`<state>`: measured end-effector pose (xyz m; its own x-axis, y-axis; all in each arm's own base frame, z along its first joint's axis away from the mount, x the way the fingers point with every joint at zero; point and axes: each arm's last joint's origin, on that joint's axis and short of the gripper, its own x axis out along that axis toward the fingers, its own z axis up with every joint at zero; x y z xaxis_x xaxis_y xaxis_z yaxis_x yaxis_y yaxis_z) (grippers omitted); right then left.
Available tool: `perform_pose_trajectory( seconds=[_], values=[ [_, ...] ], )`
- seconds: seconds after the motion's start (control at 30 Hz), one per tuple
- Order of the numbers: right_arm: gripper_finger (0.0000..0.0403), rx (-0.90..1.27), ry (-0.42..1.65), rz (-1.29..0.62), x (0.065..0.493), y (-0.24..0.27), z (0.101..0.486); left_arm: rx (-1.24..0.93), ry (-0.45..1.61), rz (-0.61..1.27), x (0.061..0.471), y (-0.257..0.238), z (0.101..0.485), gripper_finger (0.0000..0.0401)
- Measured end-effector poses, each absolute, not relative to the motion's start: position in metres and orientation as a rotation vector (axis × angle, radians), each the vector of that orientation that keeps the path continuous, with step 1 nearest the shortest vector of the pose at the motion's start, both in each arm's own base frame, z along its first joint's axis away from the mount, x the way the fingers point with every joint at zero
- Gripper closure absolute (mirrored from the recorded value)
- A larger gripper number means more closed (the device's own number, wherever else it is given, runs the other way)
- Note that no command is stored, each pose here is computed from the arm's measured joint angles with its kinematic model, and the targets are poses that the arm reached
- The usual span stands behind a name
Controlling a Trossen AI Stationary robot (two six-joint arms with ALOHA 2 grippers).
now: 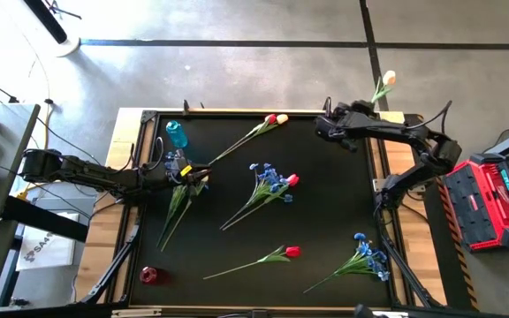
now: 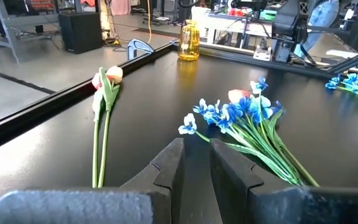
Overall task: Sort flowers into vase by color
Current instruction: Put the right yellow flower into the yellow vase, then put the top yellow flower into the yellow vase
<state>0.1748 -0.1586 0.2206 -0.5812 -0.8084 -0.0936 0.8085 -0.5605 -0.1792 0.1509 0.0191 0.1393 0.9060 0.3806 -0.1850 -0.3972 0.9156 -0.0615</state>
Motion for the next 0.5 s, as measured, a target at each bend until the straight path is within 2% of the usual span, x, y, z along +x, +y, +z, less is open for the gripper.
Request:
perform_pose_trajectory(
  seconds=[0.27,0.5],
  values=[
    [0.0290,0.037,0.471,-2.086,0.189,-0.168,0.218,-0.100,0.161,0.402,0.151,0.019,0.140,0.0339],
    [0.0279,0.206,0.675,-1.903,0.201,-0.173,0.226,-0.080,0.173,0.399,0.151,0.019,0.139,0.0336]
  ],
)
